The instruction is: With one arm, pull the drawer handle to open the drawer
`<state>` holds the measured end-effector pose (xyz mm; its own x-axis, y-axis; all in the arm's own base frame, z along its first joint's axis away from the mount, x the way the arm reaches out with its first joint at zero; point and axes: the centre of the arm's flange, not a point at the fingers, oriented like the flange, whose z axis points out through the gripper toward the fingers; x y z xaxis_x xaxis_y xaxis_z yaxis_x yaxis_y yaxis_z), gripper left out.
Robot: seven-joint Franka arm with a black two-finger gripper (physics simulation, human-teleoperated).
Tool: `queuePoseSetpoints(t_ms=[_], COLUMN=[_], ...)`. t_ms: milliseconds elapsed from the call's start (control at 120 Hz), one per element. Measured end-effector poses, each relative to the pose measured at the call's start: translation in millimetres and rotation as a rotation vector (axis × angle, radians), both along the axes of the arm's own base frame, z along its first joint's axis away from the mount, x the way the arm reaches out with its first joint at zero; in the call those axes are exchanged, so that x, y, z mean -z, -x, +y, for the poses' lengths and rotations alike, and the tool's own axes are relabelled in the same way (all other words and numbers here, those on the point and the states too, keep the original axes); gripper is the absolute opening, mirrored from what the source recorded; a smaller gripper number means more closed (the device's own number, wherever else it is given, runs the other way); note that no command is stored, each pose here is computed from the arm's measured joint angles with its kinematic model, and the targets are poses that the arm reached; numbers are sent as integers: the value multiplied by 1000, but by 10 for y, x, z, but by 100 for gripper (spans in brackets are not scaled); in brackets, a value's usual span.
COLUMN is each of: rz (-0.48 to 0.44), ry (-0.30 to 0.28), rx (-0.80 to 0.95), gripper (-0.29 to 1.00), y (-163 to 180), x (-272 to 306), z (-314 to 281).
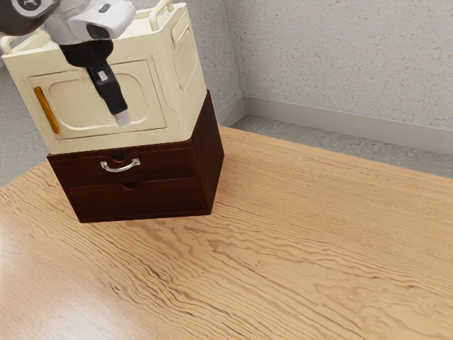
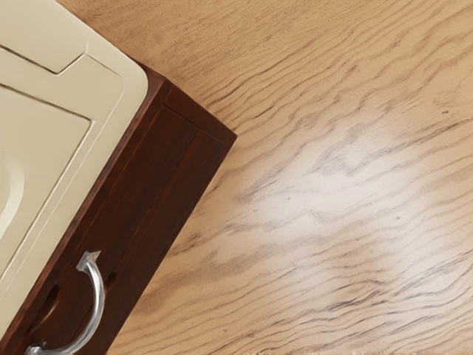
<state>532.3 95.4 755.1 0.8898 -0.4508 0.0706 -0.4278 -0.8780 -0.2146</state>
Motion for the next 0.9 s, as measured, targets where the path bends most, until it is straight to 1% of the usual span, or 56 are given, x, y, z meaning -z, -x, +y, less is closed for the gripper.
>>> queuePoseSetpoints(t_ms=[75, 117, 217, 333, 408, 550, 717, 825, 867, 900], rz=[116, 161, 230, 269, 279, 245, 216, 231, 249, 257], ry=[-44, -59, -81, -76, -58, -23, 16, 71, 70, 57], rx=[12, 25, 38, 34, 32, 67, 185, 263, 268, 259], gripper=[70, 70, 70, 70, 70, 70, 70, 70, 70, 70], y=[-446, -598, -788, -808, -698, -361, -140, 233, 350, 475], x=[593, 834, 1205, 1382, 1312, 860, 547, 493, 545, 578], z=[-81, -147, -257, -207, -115, -60, -374, -471, -422, -328])
